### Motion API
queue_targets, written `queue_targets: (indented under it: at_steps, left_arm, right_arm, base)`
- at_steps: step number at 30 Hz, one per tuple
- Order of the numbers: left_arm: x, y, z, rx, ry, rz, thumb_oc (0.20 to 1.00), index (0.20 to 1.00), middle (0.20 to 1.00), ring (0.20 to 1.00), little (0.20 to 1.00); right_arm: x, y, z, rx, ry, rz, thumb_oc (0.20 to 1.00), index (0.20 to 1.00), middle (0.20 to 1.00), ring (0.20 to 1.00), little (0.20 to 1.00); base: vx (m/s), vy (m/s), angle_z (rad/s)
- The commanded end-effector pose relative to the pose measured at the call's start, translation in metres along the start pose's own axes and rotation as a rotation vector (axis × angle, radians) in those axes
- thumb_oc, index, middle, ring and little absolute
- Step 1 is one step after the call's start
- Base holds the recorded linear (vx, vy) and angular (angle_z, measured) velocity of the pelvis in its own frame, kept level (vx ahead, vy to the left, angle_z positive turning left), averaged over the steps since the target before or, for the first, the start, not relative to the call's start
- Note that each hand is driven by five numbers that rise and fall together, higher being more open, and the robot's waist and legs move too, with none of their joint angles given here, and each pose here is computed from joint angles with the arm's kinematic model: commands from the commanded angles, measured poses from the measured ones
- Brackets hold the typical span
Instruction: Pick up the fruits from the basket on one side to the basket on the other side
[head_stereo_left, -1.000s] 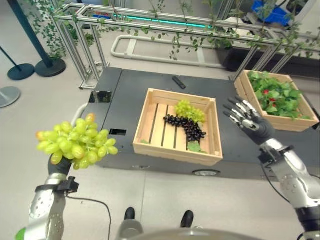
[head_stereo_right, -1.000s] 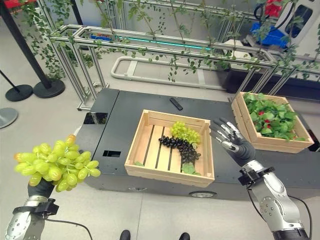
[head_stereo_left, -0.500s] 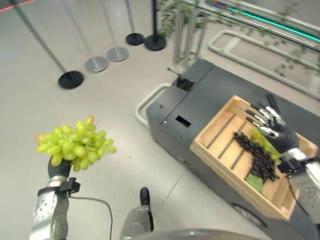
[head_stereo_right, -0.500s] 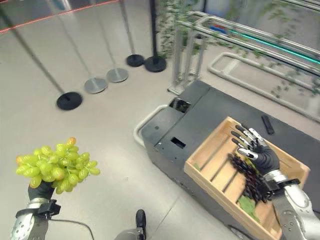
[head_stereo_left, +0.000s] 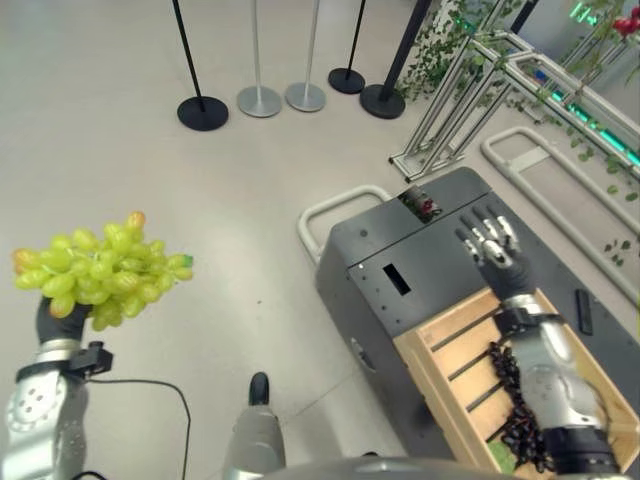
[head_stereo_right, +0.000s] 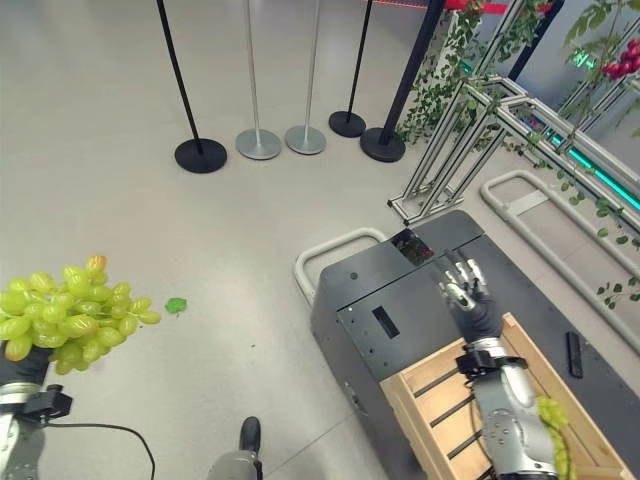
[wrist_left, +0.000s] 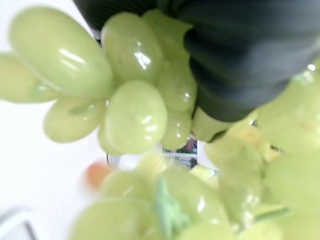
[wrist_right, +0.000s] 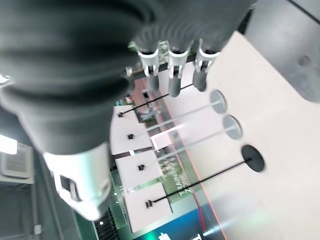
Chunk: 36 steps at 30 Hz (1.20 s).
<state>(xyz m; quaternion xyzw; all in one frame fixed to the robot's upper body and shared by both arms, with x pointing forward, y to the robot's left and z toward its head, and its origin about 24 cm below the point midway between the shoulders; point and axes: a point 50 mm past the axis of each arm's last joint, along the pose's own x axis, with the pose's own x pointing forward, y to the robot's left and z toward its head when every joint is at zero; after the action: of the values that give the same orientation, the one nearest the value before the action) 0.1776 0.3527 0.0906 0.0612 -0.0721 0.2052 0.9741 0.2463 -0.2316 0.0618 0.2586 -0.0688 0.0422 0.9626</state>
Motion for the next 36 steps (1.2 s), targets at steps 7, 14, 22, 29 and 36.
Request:
queue_targets:
  at_steps: [7,14,22,29,36]
  left_arm:
    - [0.016,-0.004,0.044,0.059,-0.254,0.016,0.2,0.2,0.2,0.2,0.2]
    - [0.014,-0.038,0.026,-0.014,-0.193,-0.107,0.2,0.2,0.2,0.2,0.2]
    - [0.007,-0.065,0.002,-0.182,-0.125,-0.135,0.2,0.2,0.2,0.2,0.2]
    - [0.003,-0.085,-0.011,-0.263,-0.066,-0.201,0.2,0.2,0.2,0.2,0.2]
    - [0.0,-0.096,-0.015,-0.225,-0.042,-0.254,0.2,0.2,0.2,0.2,0.2]
  right_arm:
    - [-0.003,-0.012,0.014,-0.054,-0.064,-0.003,1.0,1.0,1.0,1.0,1.0]
    - [-0.017,-0.032,0.023,-0.076,-0.063,-0.07,1.0,1.0,1.0,1.0,1.0]
    - [-0.004,-0.033,0.053,-0.179,-0.107,-0.032,1.0,1.0,1.0,1.0,1.0]
    - [-0.021,-0.037,0.066,-0.441,0.035,0.027,1.0,1.0,1.0,1.0,1.0]
    - [-0.028,-0.039,0.044,-0.433,0.125,0.037,1.0,1.0,1.0,1.0,1.0]
  base:
    - [0.31,0.342,1.13]
    - [0.34,-0.046,1.94]
    - [0.22,-0.262,1.17]
    - [0.04,-0.146,1.13]
    - [0.08,-0.076,1.07]
